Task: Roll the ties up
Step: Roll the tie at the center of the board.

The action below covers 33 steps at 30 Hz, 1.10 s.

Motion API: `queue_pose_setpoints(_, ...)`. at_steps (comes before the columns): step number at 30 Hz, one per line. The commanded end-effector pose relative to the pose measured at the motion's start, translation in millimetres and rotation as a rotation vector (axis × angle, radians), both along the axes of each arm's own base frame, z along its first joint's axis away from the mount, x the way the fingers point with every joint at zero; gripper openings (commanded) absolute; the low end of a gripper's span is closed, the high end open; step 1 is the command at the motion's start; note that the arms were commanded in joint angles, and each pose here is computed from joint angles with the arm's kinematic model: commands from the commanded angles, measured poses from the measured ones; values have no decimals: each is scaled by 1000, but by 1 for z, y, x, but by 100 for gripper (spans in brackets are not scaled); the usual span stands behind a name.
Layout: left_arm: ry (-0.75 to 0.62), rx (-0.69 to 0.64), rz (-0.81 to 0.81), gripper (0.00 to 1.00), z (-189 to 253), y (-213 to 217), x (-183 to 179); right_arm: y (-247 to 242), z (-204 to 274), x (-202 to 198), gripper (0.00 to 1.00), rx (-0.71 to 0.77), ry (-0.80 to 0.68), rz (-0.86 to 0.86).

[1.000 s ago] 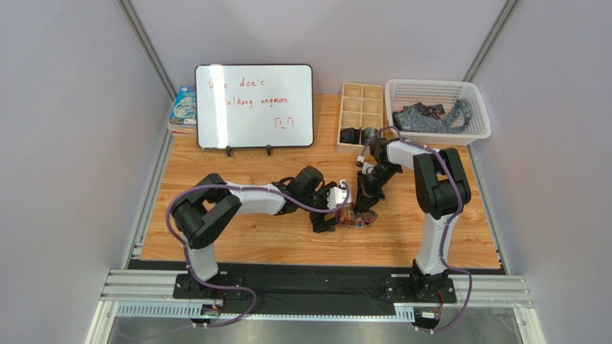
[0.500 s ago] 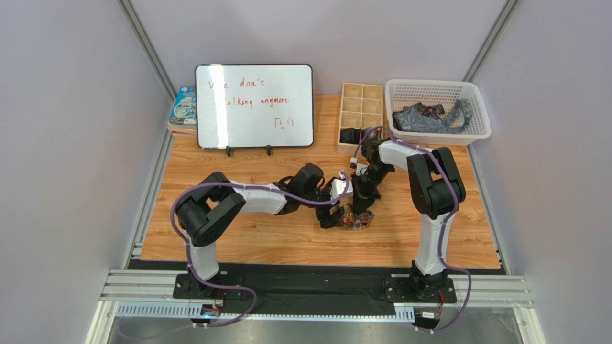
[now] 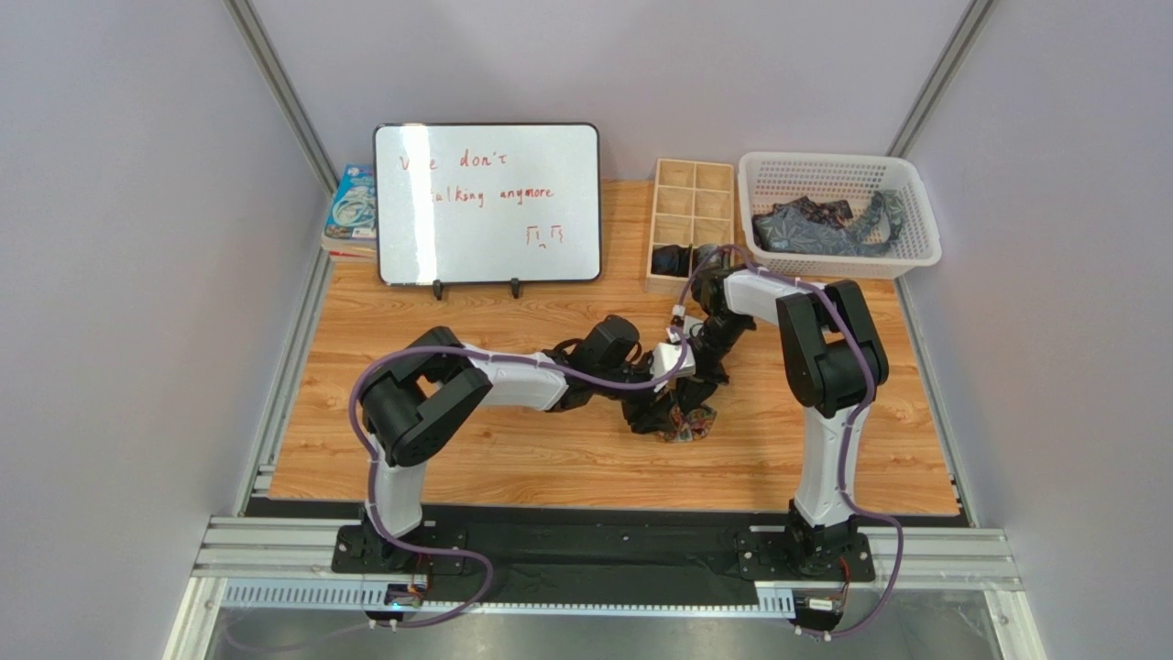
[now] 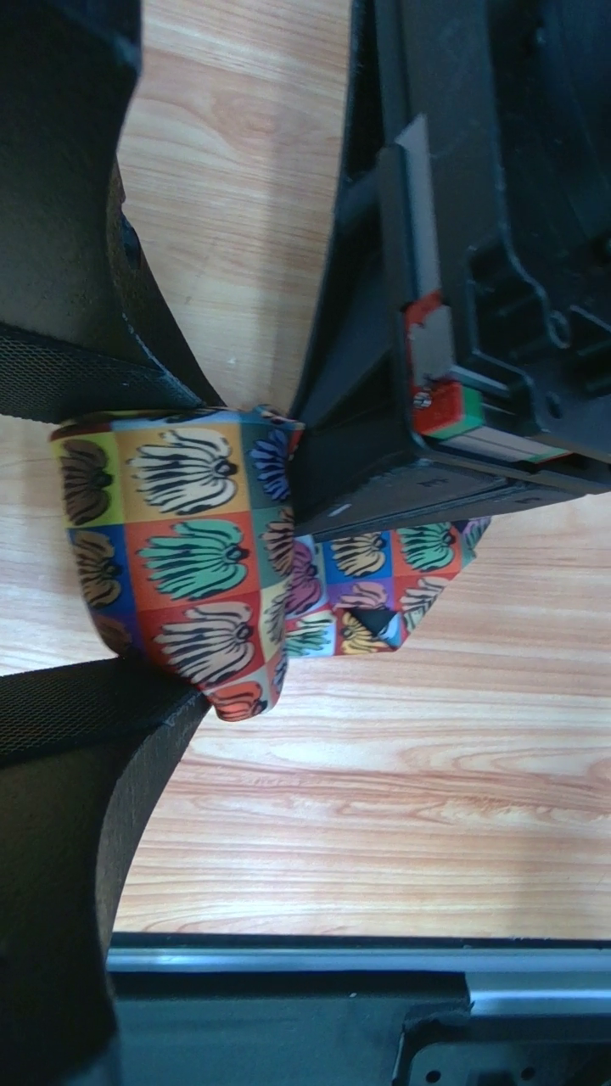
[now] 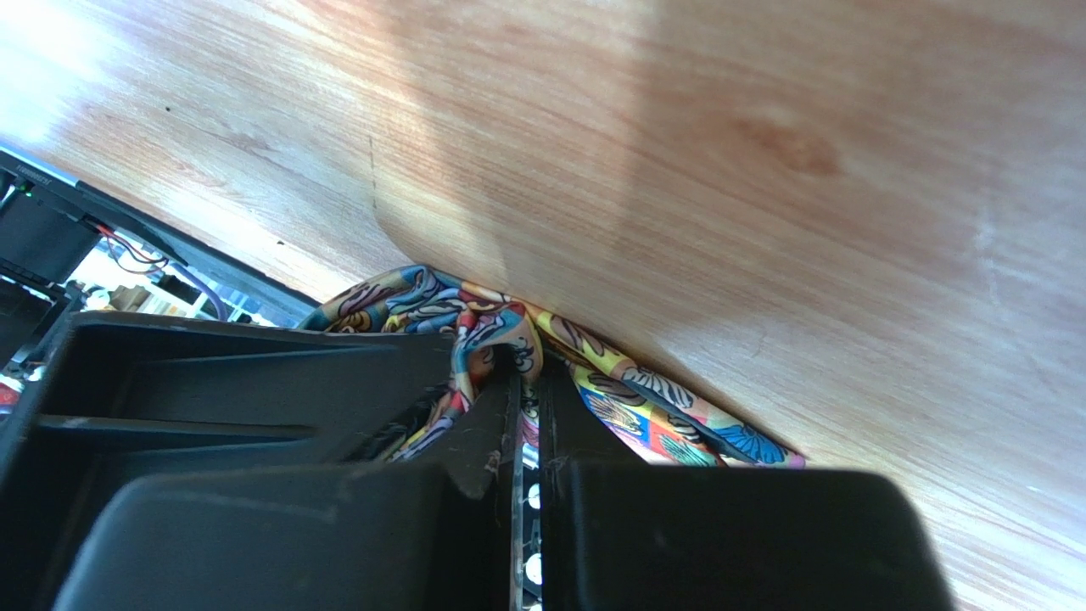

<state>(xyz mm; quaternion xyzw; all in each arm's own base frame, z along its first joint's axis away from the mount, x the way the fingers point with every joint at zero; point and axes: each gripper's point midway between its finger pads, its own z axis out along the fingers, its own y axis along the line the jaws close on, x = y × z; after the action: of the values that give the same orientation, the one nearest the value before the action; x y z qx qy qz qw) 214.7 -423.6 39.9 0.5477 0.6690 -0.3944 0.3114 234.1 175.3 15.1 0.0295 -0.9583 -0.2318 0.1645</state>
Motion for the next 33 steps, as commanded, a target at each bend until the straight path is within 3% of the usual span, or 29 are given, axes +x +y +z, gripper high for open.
queue_pose_setpoints(1, -66, -63, -11, 63, 15, -33, 8, -5, -59, 19, 0, -131, -147, 67)
queue_pose_setpoints(4, -70, 27, 3, 56, -11, -28, 10, 4, -52, 21, 0, -89, -155, 57)
queue_pose_setpoints(8, -80, 156, -11, 28, -42, -11, 6, 14, -37, 27, 0, -22, -186, 64)
queue_pose_setpoints(12, -60, 274, -48, 13, -66, 15, -9, 14, -16, 30, 0, 9, -191, 93)
queue_pose_setpoints(14, -51, 324, -63, 8, -77, 26, -17, 9, -2, 38, 9, 17, -213, 94)
queue_pose_setpoints(19, -31, 423, -55, 5, -96, 47, -24, -16, 24, 46, 27, 38, -187, 25)
queue_pose_setpoints(26, -27, 457, -44, 3, -103, 50, -24, -45, 37, 22, 62, 79, -87, -138)
queue_pose_setpoints(29, -28, 461, -49, 3, -103, 49, -24, -48, 31, 18, 73, 115, -89, -201)
queue_pose_setpoints(33, -32, 473, -59, 2, -105, 52, -25, -41, 28, 24, 79, 186, -150, -259)
